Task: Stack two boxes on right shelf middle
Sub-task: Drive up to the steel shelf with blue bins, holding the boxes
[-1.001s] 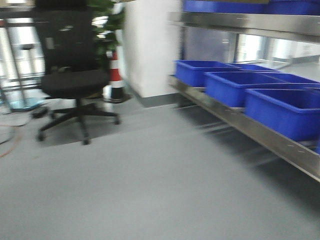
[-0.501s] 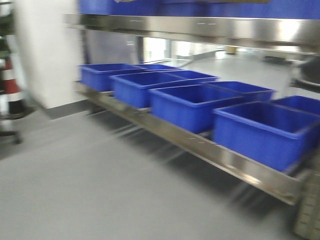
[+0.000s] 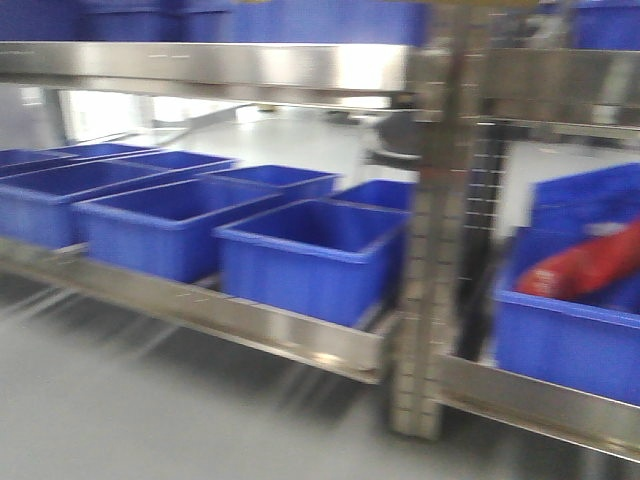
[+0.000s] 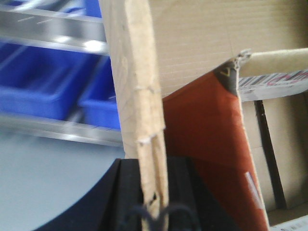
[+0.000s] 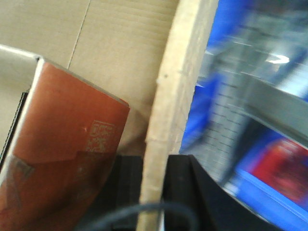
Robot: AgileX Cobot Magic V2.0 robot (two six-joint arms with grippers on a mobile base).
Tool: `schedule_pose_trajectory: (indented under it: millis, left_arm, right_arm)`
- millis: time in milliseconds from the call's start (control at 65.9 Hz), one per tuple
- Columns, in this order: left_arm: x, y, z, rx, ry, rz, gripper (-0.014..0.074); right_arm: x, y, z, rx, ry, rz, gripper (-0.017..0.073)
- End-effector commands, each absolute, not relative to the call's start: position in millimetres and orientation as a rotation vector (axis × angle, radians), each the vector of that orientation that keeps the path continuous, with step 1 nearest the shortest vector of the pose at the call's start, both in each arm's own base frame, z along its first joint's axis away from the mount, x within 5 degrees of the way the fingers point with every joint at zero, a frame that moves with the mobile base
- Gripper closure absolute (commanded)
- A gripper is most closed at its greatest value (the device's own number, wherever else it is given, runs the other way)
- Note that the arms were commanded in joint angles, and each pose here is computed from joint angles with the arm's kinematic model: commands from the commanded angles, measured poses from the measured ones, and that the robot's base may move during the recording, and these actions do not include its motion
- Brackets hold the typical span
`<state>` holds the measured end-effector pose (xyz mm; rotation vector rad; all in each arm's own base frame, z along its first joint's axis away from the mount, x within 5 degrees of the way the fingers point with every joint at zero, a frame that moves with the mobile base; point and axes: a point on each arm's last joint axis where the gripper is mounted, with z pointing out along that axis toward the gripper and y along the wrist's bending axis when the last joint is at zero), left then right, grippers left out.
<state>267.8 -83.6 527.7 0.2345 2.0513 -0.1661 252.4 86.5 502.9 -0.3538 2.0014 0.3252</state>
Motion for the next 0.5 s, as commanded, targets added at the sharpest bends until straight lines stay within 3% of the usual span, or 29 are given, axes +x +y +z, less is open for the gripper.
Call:
schedule_pose_trajectory:
  millis: [0, 486]
  left_arm:
    - [264.9, -80.8, 538.2, 0.224, 1.973, -0.164, 0.0705]
    - [264.9, -80.8, 538.2, 0.224, 1.973, -0.164, 0.0705]
  right_arm:
    - [248.4, 82.8, 513.2, -0.351, 1.932, 0.301, 0.0712]
    - [248.4, 82.8, 513.2, -0.351, 1.932, 0.301, 0.0712]
